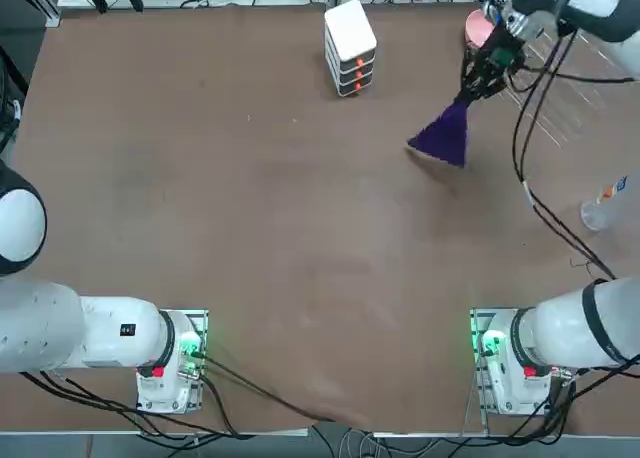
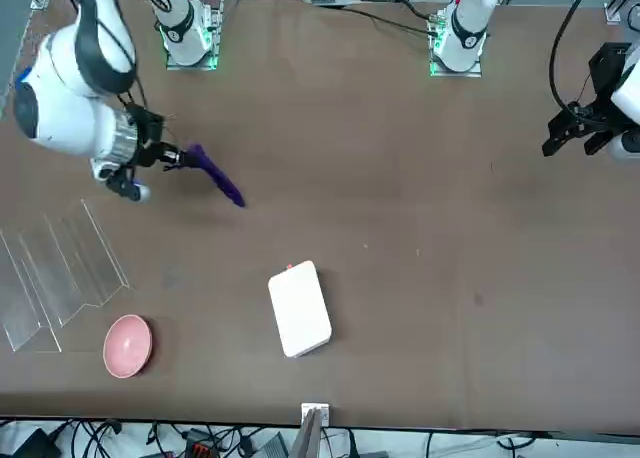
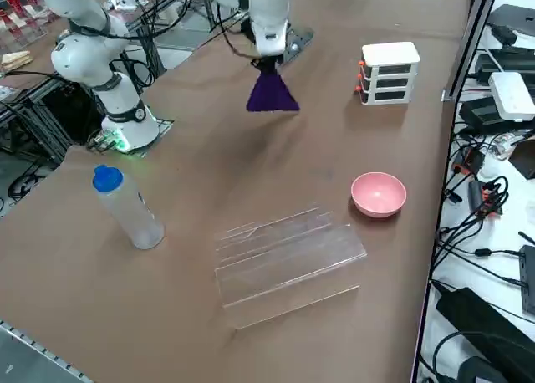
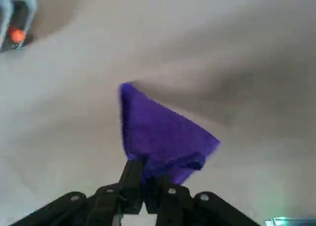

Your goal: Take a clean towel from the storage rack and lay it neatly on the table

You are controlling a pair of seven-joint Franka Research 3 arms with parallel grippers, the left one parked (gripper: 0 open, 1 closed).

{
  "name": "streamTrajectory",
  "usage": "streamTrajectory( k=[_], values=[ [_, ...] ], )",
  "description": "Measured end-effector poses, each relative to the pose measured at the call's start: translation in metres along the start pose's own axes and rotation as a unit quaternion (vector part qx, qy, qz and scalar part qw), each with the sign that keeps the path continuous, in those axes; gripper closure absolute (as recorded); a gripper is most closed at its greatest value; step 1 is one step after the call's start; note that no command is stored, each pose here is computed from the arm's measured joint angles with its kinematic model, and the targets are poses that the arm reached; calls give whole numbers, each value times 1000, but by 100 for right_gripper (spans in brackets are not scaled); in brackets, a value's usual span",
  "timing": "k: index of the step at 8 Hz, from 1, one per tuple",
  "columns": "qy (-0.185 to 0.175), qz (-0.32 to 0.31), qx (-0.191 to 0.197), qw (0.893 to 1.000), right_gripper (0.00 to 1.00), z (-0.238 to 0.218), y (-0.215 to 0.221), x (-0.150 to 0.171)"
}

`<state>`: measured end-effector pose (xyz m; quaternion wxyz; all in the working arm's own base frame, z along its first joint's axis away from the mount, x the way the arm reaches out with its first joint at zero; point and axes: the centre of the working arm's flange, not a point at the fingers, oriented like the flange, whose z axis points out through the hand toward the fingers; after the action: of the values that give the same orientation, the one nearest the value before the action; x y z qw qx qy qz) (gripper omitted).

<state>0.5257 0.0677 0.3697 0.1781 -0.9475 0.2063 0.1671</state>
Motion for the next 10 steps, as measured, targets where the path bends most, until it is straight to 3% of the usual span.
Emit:
streamTrajectory(
  k=[2,4,8,10],
  values=[
    [-15,37,26,999,95,14,101,56],
    [27,45,42,998,95,36,184,107],
    [98,36,15,994,94,57,194,146],
    [155,21,-17,987,64,47,199,160]
  ],
)
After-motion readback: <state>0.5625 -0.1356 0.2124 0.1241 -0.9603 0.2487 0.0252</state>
